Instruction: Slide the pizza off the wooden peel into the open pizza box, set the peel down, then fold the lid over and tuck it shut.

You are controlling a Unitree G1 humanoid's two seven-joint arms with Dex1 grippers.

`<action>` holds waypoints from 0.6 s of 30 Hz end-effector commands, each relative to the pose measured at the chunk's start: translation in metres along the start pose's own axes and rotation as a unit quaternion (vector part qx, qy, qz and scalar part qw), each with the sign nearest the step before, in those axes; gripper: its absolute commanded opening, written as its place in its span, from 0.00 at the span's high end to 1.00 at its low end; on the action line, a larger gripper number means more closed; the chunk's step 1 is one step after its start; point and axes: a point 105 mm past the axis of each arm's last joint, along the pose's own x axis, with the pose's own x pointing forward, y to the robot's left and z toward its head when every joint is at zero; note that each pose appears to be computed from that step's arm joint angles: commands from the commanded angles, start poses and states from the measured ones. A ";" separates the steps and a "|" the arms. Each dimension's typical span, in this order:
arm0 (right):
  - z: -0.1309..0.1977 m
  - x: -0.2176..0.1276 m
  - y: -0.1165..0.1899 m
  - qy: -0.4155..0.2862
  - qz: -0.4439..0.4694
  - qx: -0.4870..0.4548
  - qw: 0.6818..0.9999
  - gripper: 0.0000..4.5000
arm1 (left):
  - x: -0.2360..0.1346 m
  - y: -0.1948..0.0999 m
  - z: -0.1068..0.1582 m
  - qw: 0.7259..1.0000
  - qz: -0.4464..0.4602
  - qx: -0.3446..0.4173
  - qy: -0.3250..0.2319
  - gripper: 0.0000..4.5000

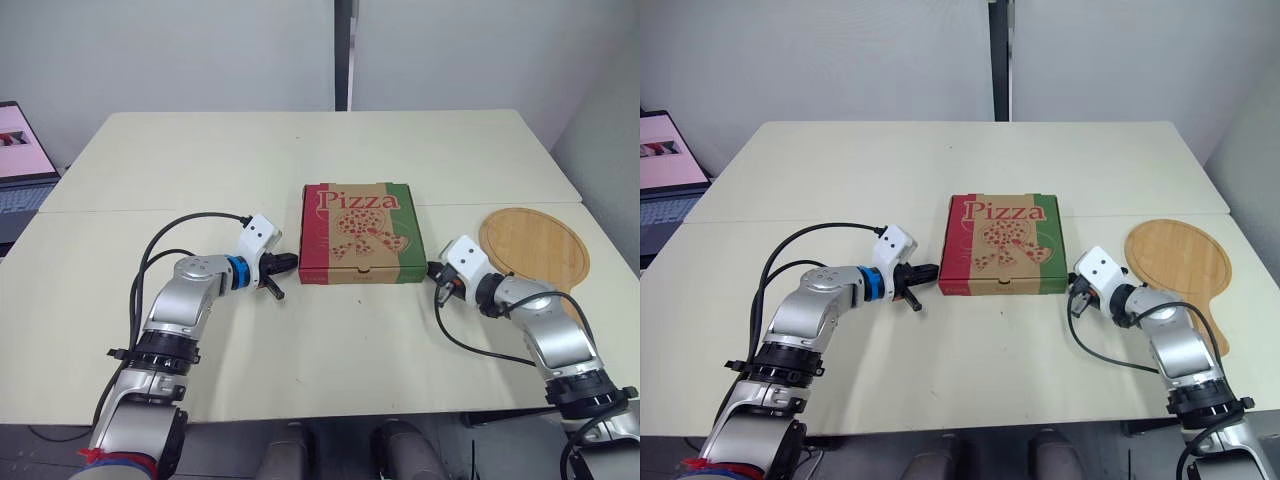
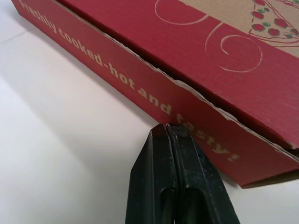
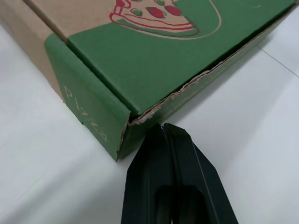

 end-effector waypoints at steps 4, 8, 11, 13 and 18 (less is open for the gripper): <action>0.031 -0.005 0.033 -0.059 0.079 -0.057 0.994 1.00 | -0.006 -0.026 0.014 0.998 -0.064 0.022 -0.016 1.00; 0.034 -0.014 0.051 -0.062 0.109 -0.063 0.990 1.00 | -0.015 -0.042 0.006 0.995 -0.093 0.020 -0.001 1.00; 0.031 -0.024 0.061 -0.052 0.124 -0.059 0.989 1.00 | -0.022 -0.059 -0.001 0.993 -0.116 0.015 0.009 1.00; 0.029 -0.029 0.067 -0.047 0.130 -0.058 0.989 1.00 | -0.024 -0.063 -0.004 0.993 -0.116 0.002 0.011 1.00; 0.024 -0.042 0.073 -0.030 0.141 -0.051 0.988 1.00 | -0.036 -0.078 -0.012 0.990 -0.135 -0.013 0.029 1.00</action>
